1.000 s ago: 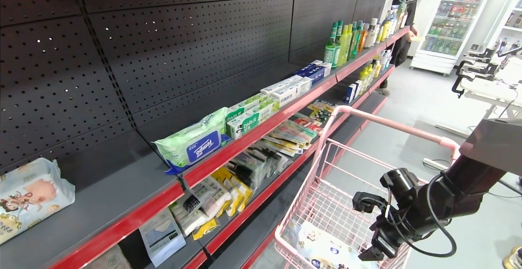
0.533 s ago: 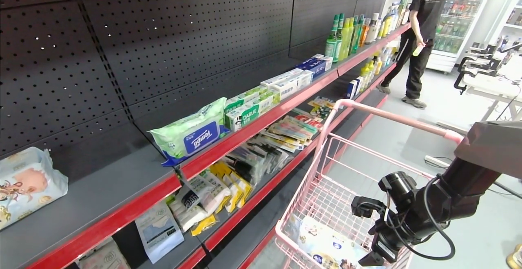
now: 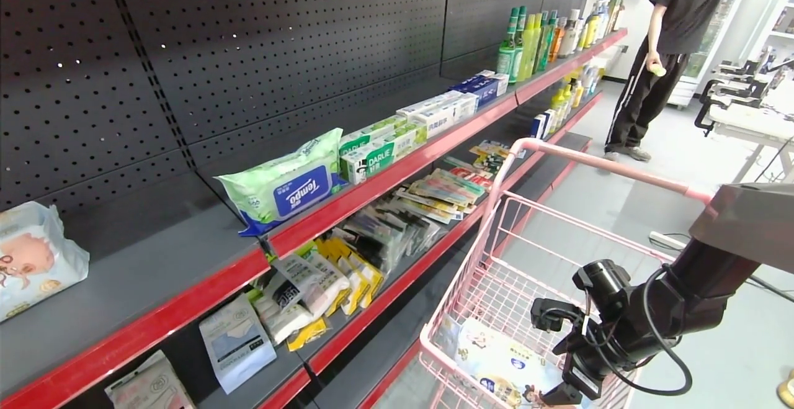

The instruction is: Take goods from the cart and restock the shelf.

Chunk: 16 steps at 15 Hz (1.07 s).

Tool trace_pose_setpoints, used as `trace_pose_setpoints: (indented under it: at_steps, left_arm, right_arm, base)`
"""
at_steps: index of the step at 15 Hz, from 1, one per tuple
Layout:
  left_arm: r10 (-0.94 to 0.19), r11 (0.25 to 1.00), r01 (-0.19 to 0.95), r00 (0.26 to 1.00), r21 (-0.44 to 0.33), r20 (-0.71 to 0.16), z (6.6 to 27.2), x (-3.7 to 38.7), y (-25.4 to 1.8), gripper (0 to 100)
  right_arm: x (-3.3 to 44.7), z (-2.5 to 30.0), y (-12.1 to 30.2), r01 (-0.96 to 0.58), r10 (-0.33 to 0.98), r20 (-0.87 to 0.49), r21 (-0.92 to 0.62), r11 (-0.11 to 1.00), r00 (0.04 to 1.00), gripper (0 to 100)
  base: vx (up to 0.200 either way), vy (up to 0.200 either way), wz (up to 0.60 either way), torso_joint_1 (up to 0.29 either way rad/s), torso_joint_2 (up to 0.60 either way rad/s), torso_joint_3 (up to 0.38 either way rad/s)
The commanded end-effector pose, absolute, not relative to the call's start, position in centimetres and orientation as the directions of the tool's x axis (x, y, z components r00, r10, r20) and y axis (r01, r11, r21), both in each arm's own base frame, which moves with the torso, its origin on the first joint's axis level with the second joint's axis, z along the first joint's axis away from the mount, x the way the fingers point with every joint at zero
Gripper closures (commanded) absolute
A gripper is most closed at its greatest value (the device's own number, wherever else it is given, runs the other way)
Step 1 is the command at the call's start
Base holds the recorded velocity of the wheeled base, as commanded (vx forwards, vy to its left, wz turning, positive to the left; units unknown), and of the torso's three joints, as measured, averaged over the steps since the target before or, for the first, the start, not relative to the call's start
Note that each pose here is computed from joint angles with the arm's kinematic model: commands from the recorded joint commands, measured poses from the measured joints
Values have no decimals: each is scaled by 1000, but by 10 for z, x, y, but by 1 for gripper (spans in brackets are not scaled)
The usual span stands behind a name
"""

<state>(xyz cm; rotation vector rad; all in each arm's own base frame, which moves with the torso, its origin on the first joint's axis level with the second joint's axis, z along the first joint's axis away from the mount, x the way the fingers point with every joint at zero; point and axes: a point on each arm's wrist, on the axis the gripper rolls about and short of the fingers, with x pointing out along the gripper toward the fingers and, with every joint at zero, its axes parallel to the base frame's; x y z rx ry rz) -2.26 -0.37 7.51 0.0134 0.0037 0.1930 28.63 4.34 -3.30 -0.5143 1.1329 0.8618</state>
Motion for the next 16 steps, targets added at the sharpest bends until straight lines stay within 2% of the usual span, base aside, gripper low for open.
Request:
trace_pose_setpoints:
  at_steps: [1,4,11,15,16]
  left_arm:
    - [192,981,-192,981,14,-3,75,-23,-4,0]
    - [192,981,-192,981,14,-3,75,-23,-4,0]
    - [192,981,-192,981,14,-3,75,-23,-4,0]
    - [192,981,-192,981,14,-3,75,-23,-4,0]
    - [192,981,-192,981,14,-3,75,-23,-4,0]
  right_arm:
    - [286,-31,44,-809,331,-928,59,584,171,0]
    - [286,-33,44,-809,329,-930,62,585,167,0]
    - [288,-32,43,-808,335,-926,61,586,173,0]
    - [286,-33,45,-816,384,-910,97,570,159,0]
    - [286,-32,45,-816,389,-907,101,569,159,100]
  base:
    - [0,0,0,-22,66,32]
    - [0,0,0,-28,61,37]
    - [0,0,0,-149,385,230]
    - [0,0,0,-22,48,34]
    - [0,0,0,0,0,0]
